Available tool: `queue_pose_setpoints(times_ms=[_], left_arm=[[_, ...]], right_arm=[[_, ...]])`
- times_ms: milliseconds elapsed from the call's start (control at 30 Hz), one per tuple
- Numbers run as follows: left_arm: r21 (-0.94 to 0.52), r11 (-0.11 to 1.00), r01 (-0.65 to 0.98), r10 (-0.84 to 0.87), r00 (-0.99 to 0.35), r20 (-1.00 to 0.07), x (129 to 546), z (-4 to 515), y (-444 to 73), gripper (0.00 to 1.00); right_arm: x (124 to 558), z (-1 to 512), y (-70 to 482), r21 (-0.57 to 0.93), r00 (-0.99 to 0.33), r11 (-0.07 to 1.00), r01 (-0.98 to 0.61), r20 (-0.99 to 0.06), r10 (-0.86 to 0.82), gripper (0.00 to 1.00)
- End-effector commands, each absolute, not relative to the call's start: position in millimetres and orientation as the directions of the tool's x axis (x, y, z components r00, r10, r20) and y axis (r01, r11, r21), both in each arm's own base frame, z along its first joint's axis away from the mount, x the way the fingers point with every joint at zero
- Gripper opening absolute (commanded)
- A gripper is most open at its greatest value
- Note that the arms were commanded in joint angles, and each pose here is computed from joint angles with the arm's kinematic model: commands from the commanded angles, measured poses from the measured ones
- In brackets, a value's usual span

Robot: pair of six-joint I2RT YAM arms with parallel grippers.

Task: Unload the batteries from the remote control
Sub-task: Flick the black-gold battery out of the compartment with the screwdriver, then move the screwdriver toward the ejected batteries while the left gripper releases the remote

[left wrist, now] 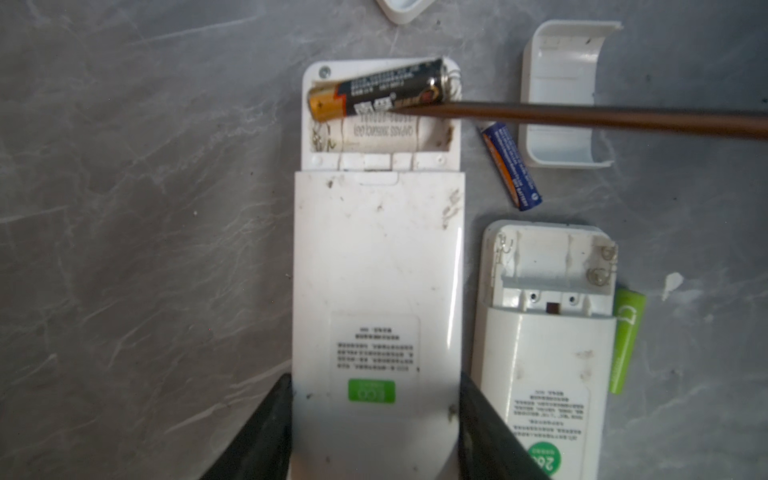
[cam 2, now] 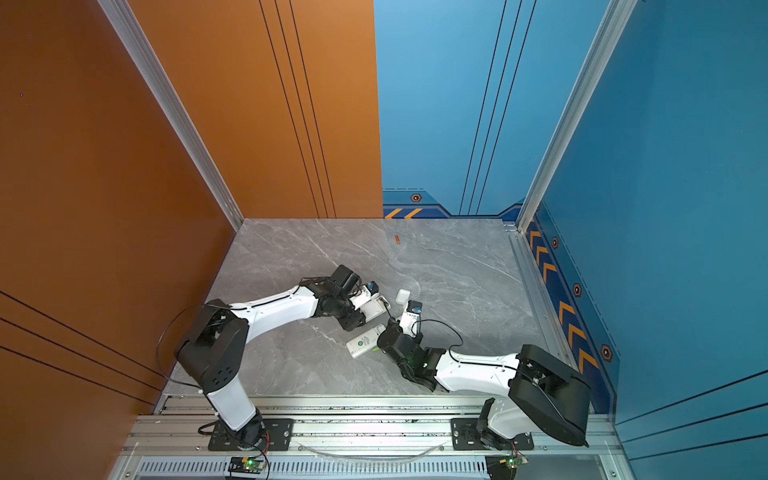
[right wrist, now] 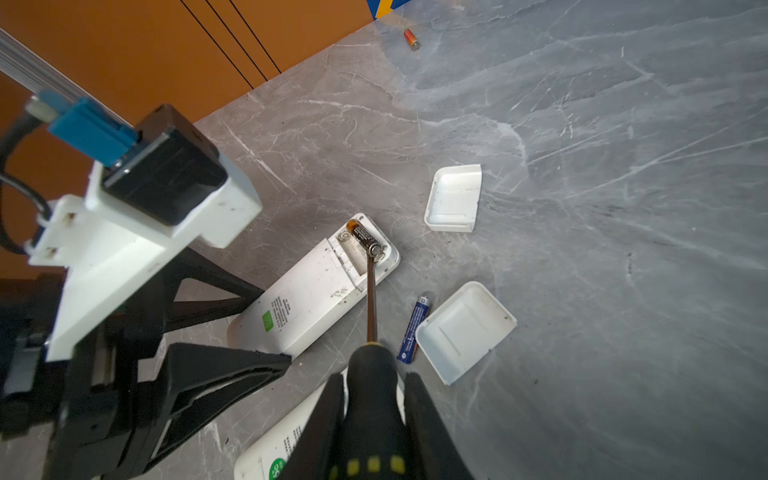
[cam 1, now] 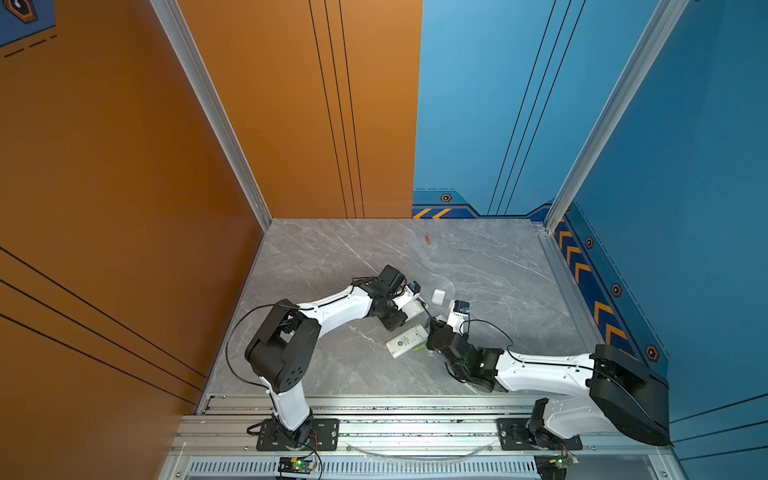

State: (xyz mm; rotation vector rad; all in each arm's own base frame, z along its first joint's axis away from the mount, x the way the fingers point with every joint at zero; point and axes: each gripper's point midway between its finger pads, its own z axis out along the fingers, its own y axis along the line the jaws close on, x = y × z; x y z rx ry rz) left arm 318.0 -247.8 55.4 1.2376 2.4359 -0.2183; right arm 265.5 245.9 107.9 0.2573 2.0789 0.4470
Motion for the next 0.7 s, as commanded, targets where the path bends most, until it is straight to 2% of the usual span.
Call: queue_pose_setpoints(times_ms=[0, 167, 333, 667], left_arm=[[0.044, 0.631, 0.775, 0.754, -0.599, -0.268, 303.6, 32.6, -214.4, 0.10], [0.028, 0.638, 0.770, 0.746, -0.608, -0.272, 303.7, 32.7, -214.9, 0.10], [0.031, 0.637, 0.770, 0.748, -0.608, -0.267, 303.2, 31.8, -213.0, 0.10], [0.093, 0.650, 0.754, 0.750, -0.617, -0.239, 309.9, 27.1, -197.6, 0.11]], right_arm=[[273.5, 112.7, 200.1, 0.163, -0.398, 0.976, 0.147, -0.893, 0.209, 0.00], [273.7, 119.2, 213.7, 0.085, -0.365, 0.988, 0.130, -0.922, 0.127, 0.00], [275.6, 123.0, 226.6, 0.113, -0.369, 0.989, 0.094, -0.919, 0.140, 0.00], [276.3, 148.8, 202.3, 0.209, -0.381, 0.972, 0.112, -0.894, 0.236, 0.00]])
